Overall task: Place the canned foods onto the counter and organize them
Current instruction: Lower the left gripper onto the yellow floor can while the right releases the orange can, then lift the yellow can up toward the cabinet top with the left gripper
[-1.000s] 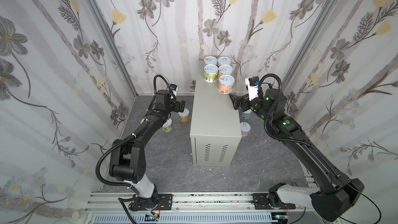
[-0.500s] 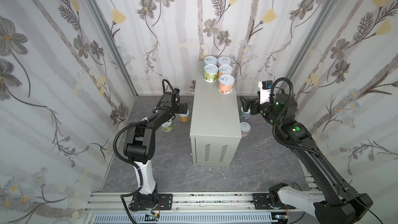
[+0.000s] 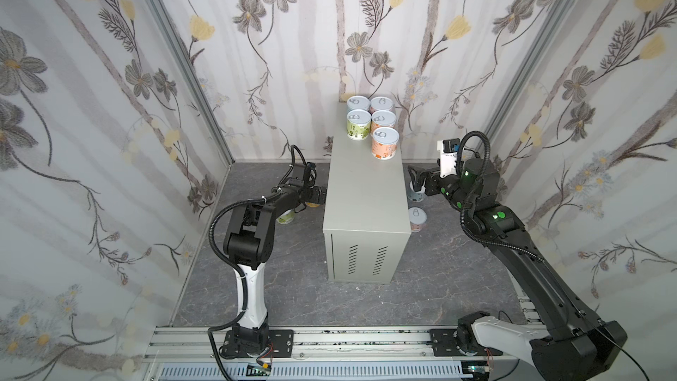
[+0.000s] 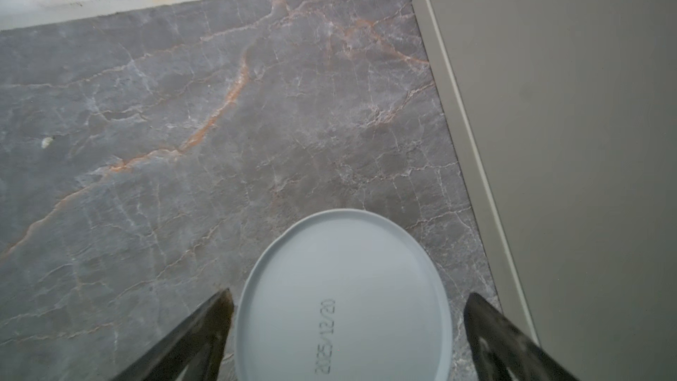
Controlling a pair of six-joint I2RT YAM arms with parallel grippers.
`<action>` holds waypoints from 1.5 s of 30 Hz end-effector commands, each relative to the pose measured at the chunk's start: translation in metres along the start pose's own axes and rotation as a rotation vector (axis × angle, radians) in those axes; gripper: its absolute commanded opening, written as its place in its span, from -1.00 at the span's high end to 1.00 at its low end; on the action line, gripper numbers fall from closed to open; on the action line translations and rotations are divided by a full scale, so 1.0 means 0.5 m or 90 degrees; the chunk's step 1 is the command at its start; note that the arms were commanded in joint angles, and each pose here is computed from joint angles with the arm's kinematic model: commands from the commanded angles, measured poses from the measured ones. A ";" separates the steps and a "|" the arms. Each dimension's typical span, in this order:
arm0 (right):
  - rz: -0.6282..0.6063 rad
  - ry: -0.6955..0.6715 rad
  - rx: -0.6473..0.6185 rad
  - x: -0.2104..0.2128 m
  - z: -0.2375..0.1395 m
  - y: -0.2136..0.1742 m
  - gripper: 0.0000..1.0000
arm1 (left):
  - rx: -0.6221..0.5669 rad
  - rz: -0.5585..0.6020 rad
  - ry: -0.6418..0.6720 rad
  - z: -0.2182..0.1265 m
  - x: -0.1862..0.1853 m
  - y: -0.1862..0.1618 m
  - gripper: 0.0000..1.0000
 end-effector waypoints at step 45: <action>-0.041 0.058 -0.075 0.018 -0.023 0.046 -0.99 | -0.145 0.059 0.070 -0.350 0.008 0.184 -0.26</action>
Point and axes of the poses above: each gripper's point midway between its finger pads, its own z axis out along the fingers, its own x axis along the line the jaws close on, y = z × x, the point moved 7 cm from there along -z, back along the fingers, and after that the axes turned 4 degrees about z, right-handed, at the moved point
